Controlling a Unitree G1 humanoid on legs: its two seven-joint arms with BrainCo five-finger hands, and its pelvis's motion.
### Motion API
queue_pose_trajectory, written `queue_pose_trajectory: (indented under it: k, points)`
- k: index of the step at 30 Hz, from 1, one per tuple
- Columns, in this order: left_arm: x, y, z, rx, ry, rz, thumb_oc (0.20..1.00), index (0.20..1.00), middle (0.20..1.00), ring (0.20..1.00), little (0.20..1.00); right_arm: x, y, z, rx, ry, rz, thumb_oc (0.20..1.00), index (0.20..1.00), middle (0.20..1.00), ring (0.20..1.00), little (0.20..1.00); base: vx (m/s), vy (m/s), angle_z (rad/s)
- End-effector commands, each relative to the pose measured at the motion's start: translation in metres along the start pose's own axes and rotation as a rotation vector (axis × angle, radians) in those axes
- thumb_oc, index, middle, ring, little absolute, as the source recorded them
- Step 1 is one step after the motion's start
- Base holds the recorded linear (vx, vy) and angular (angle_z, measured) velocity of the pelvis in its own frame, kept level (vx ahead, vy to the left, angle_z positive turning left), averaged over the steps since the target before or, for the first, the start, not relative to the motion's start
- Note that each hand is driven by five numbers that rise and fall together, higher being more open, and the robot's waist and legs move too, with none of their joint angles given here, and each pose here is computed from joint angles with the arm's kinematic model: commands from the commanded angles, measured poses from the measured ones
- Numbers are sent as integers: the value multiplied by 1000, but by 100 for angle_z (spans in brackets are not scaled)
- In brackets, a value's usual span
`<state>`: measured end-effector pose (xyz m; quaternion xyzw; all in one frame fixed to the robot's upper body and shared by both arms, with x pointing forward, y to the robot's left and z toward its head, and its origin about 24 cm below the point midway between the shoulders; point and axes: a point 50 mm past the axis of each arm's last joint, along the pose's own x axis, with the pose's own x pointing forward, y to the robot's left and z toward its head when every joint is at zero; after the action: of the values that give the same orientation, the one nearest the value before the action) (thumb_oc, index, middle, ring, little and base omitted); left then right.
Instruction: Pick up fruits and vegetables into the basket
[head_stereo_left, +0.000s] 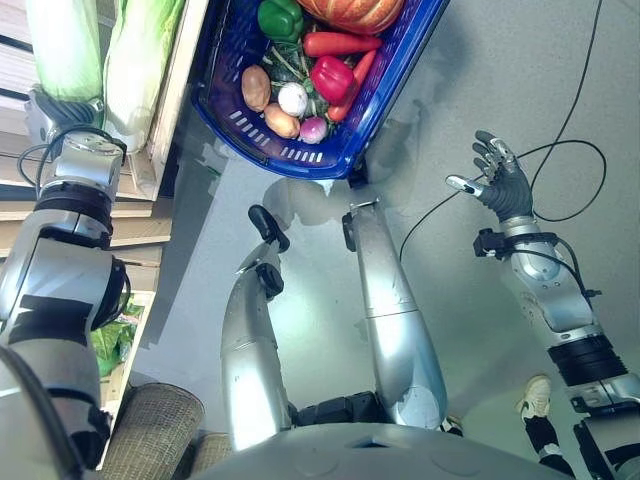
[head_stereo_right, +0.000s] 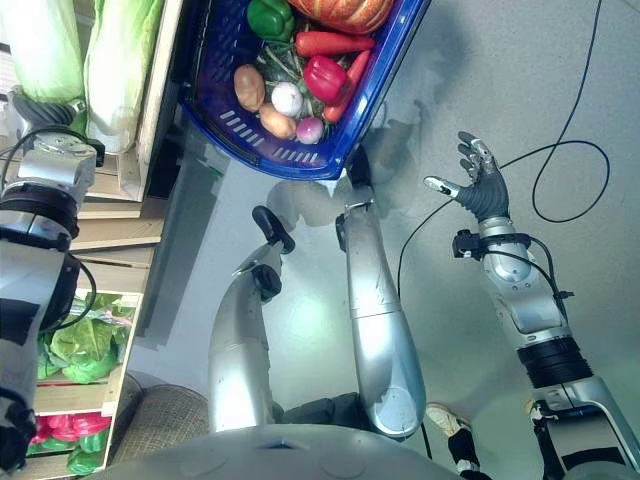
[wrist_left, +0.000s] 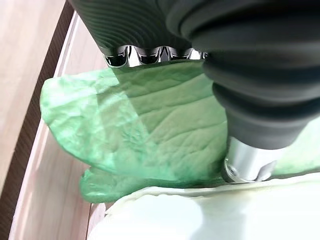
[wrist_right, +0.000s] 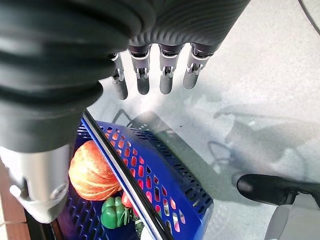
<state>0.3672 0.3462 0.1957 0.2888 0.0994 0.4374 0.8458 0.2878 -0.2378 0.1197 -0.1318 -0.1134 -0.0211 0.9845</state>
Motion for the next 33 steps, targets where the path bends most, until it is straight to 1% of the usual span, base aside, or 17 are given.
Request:
queue_pose_trajectory:
  k: [1, 7, 14, 18, 21, 24, 25, 26, 27, 29, 33]
  points:
    - [2, -1, -43, 16, 90, -25, 200, 200, 200, 200, 200, -6, 7, 9, 16, -72, 36, 1000, 1000, 1000, 1000, 1000, 0, 0, 0]
    - [-6, -9, -45, -74, -17, -55, 200, 200, 200, 200, 200, -10, 7, 27, 11, -158, 58, 1000, 1000, 1000, 1000, 1000, -12, -24, 1]
    - [-35, -19, -43, -231, -261, -66, 200, 200, 200, 200, 200, -17, 10, 55, 29, -302, 124, 1000, 1000, 1000, 1000, 1000, -36, -85, 7]
    - [-61, -20, -33, -326, -459, -102, 200, 200, 200, 200, 200, -15, 15, 65, 89, -315, 215, 1000, 1000, 1000, 1000, 1000, -36, -134, 17]
    - [-84, -13, -16, -369, -656, -144, 200, 200, 200, 200, 200, -10, 23, 73, 233, -307, 317, 1000, 1000, 1000, 1000, 1000, -36, -196, 17]
    - [-99, -10, -5, -380, -764, -169, 200, 200, 200, 200, 200, -5, 31, 79, 284, -314, 353, 1000, 1000, 1000, 1000, 1000, -56, -181, 21]
    - [-113, -5, 6, -401, -857, -199, 200, 200, 200, 200, 200, -1, 39, 88, 325, -330, 401, 1000, 1000, 1000, 1000, 1000, -96, -234, 22]
    - [-117, -4, 9, -399, -906, -202, 200, 200, 200, 200, 200, 0, 43, 91, 332, -334, 413, 1000, 1000, 1000, 1000, 1000, -88, -210, 19]
    - [-118, -4, 11, -398, -912, -205, 200, 200, 200, 200, 200, 1, 44, 92, 333, -335, 413, 1000, 1000, 1000, 1000, 1000, 4, -143, 21]
    - [-134, 1, 26, -376, -1051, -211, 200, 200, 200, 200, 200, 5, 52, 102, 328, -355, 422, 1000, 1000, 1000, 1000, 1000, 11, -197, 18]
    - [-153, 7, 45, -391, -1222, -249, 200, 200, 200, 200, 200, 14, 58, 106, 339, -319, 400, 1000, 1000, 1000, 1000, 1000, 20, -146, 15]
